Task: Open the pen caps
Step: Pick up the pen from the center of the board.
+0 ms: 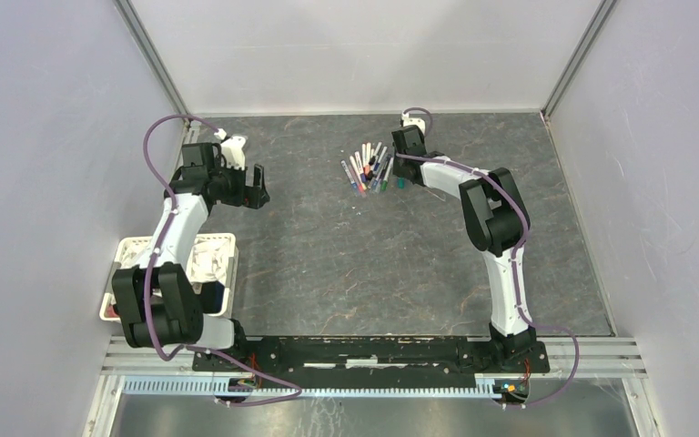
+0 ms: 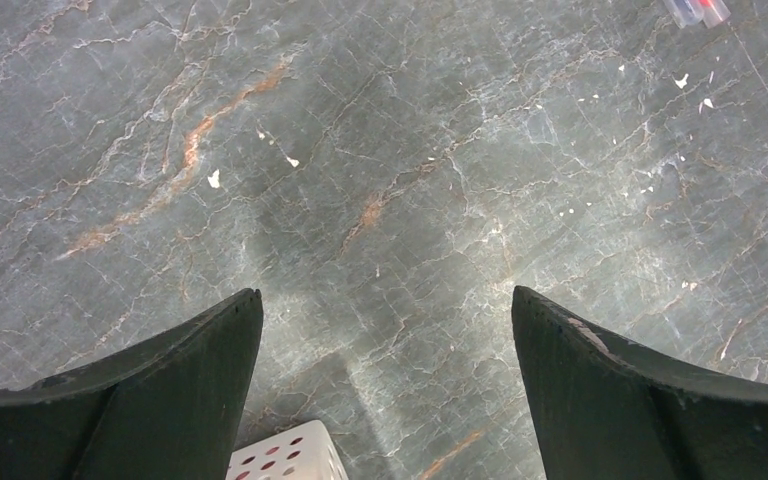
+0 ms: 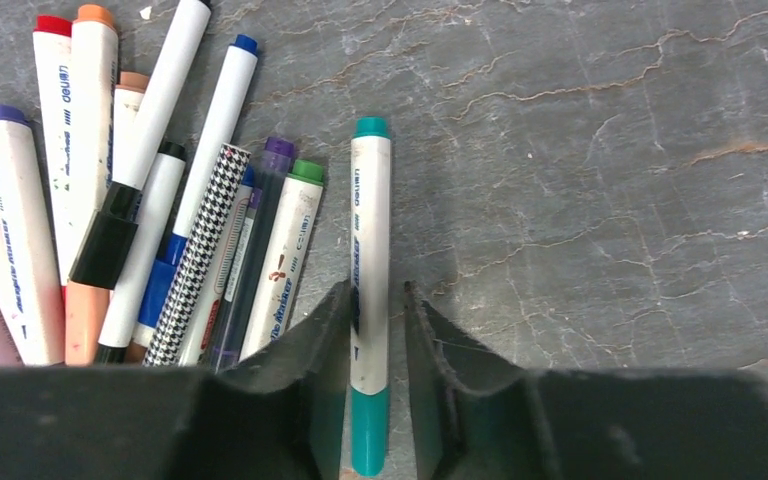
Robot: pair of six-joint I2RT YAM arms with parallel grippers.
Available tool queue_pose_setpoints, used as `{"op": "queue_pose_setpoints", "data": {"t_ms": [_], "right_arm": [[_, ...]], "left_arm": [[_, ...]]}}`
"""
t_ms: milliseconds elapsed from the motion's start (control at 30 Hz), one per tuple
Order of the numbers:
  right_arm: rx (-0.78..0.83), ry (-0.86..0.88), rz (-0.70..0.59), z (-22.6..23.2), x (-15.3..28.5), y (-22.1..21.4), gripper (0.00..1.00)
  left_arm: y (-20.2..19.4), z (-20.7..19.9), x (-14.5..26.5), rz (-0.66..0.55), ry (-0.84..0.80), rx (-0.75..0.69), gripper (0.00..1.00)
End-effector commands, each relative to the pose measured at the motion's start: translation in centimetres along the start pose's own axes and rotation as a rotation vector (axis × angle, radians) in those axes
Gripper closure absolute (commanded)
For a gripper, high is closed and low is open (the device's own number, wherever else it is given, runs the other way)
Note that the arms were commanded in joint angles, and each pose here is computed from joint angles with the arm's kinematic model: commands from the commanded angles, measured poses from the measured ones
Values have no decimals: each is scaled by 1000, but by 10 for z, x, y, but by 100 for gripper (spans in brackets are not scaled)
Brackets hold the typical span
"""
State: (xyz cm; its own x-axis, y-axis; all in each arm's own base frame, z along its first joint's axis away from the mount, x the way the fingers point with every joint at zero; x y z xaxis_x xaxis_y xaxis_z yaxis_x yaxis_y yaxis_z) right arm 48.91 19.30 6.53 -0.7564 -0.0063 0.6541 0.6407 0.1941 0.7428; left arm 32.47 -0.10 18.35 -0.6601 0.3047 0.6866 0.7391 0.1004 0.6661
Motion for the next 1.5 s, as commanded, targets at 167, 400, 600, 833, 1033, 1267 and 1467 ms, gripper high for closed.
{"op": "queue_pose_setpoints", "data": {"t_ms": [167,400,600,833,1033,1267,1467], "right_arm": [[7,-14,-6,-5,2,9,99],[-105,53,-144,-12,60,31,100],[-290,280,-366,11,148,30,100],[-466,545,-588,76,246,40,100],[-573,655,-758,116,312,53,100],[-606,750,-848,147,349,69,100],[-621,821,-858,156,363,72,100]], "left_arm": [[7,-13,22,-28,-60,-70,0],[-1,-30,33,-10,-187,-105,0],[-7,-55,37,-8,-355,-100,0],[2,-86,45,-9,-439,-96,0],[3,-116,57,3,-553,-101,0],[-12,-146,76,26,-703,-137,0],[-11,-155,86,13,-759,-158,0]]}}
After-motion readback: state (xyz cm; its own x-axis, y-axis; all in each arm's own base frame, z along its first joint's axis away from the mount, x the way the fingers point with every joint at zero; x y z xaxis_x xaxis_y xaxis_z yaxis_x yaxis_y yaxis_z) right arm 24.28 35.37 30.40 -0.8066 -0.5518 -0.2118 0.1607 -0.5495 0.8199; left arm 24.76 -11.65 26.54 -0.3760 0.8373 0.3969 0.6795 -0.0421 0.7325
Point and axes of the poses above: each gripper's point midway between its finger pads, its own x axis back along the fingers, its own z axis along the line the jaws close on, y = z × x, the point moved 6 cm from there along x, back along the fingers, and after that the axes turned 15 degrees about x, right-handed, at the moved point
